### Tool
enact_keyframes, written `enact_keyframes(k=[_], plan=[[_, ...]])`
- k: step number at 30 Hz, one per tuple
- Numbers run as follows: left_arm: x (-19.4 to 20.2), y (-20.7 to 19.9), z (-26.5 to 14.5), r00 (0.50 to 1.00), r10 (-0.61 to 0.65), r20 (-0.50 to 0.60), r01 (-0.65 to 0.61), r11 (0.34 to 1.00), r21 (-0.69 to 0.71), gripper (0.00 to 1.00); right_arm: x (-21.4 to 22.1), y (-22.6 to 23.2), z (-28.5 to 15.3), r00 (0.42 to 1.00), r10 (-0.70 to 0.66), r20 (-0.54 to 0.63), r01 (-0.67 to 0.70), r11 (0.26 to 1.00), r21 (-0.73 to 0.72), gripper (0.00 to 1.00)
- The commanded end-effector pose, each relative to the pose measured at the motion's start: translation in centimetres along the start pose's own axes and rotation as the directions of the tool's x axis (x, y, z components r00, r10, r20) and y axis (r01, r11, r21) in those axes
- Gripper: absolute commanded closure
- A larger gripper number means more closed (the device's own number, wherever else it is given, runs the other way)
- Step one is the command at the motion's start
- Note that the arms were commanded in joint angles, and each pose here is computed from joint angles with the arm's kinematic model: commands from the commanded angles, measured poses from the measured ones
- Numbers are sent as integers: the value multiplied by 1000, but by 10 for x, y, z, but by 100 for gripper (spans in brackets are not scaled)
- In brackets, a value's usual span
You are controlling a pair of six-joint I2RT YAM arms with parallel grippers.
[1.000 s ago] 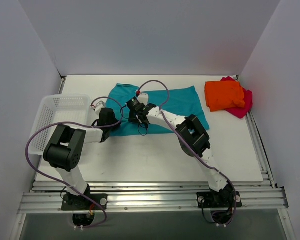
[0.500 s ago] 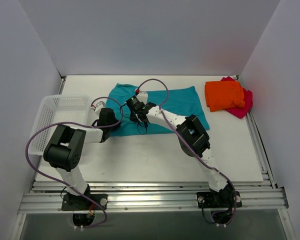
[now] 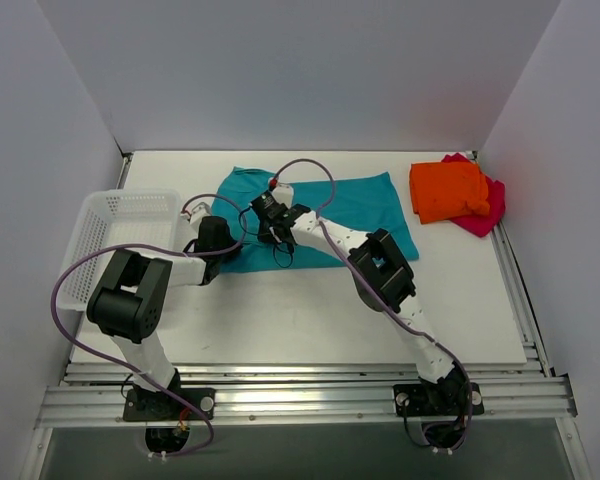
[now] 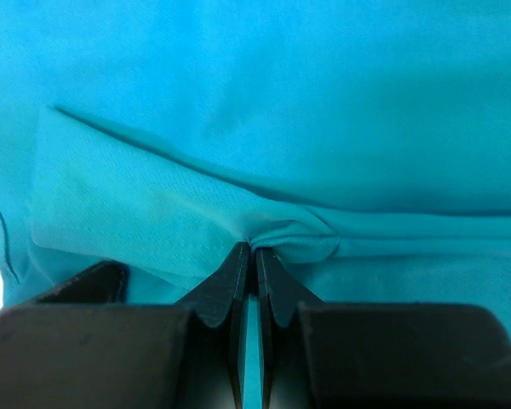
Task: Fold and stack the t-shirts
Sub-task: Fold the flattened tshirt in 1/3 of the way
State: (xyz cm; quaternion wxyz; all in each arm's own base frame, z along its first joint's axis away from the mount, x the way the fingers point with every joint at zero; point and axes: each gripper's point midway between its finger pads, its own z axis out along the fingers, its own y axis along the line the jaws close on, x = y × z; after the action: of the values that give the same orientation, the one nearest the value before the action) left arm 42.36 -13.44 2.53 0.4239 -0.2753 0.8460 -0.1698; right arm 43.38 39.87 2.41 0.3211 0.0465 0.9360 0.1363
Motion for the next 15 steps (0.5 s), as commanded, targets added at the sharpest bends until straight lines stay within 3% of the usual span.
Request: enact_keyframes(k=[1, 7, 11, 12, 13, 15], plan=[[3, 5, 5, 1000, 13, -6, -13, 1000, -4, 98, -20, 5, 5, 1000, 28, 9, -28, 999, -27, 100], [4, 6, 7, 1000, 19, -7, -19, 1000, -9, 98, -82, -3, 19, 987, 129, 95, -122, 990, -76, 100], [7, 7, 11, 1000, 20, -18, -21, 1000, -10, 98, -120, -11, 42, 961, 237, 144, -209, 960, -186, 99], [7, 7, 11, 1000, 20, -18, -21, 1000, -10, 98, -130, -7, 46, 951, 267, 158, -227, 946, -233, 93], [8, 7, 11, 1000, 21, -21, -21, 1000, -11, 98, -133, -8, 50, 947, 282, 155, -237, 937, -258, 75], [8, 9, 11, 1000, 21, -21, -22, 1000, -15, 98, -136, -7, 61, 943, 306, 132, -252, 914, -318, 50]])
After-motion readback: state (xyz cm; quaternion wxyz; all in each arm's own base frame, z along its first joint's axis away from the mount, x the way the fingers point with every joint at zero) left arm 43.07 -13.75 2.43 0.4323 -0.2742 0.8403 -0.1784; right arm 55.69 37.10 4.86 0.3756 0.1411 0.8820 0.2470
